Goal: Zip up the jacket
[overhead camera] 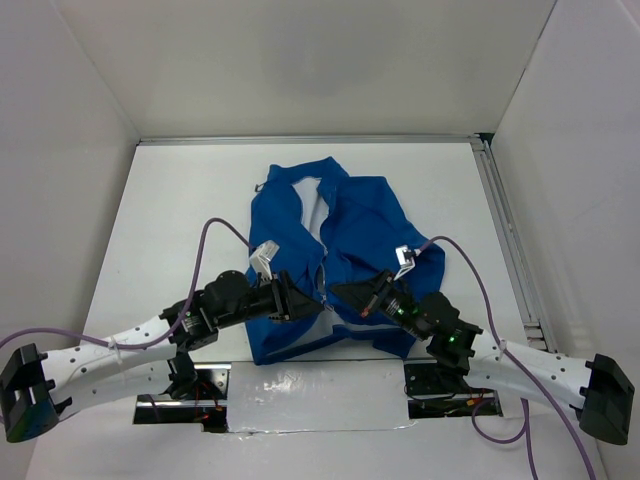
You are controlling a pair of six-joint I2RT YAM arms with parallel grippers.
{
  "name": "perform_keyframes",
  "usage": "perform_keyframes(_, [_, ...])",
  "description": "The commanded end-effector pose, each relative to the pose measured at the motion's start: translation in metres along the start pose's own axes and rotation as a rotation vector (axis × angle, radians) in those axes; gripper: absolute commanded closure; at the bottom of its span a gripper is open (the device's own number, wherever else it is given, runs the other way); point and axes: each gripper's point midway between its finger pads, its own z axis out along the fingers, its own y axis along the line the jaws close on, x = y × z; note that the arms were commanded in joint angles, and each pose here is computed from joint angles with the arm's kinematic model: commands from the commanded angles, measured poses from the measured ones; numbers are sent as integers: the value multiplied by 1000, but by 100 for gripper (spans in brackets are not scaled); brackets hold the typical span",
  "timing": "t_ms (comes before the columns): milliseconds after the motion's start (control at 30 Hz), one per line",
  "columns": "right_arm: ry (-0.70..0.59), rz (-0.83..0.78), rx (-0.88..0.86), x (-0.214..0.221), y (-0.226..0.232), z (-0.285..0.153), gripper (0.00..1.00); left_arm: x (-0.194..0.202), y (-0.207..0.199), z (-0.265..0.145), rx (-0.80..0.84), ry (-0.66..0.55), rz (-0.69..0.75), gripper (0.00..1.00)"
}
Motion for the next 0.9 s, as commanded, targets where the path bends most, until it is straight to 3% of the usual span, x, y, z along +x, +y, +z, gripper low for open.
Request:
perform_keyframes(0, [-54,23,-83,-14,23,2,100,-15,-30,-3,113,-42,49,46])
perform_keyframes(367, [-56,31,-101,-14,27,5,100,-14,-41,3,160,-12,75,65])
perform_keyframes(567, [-51,34,-85,-12,21,2,100,-15,-42,2,176,-25,51,100])
perform_keyframes(767, [9,-91,54,0,-10,4,100,-16,-48,-6,217,-38,100,100])
perform_keyframes(867, [-31,-126,110,-6,-24,6,100,-12,-47,-11,207,-16,121,100])
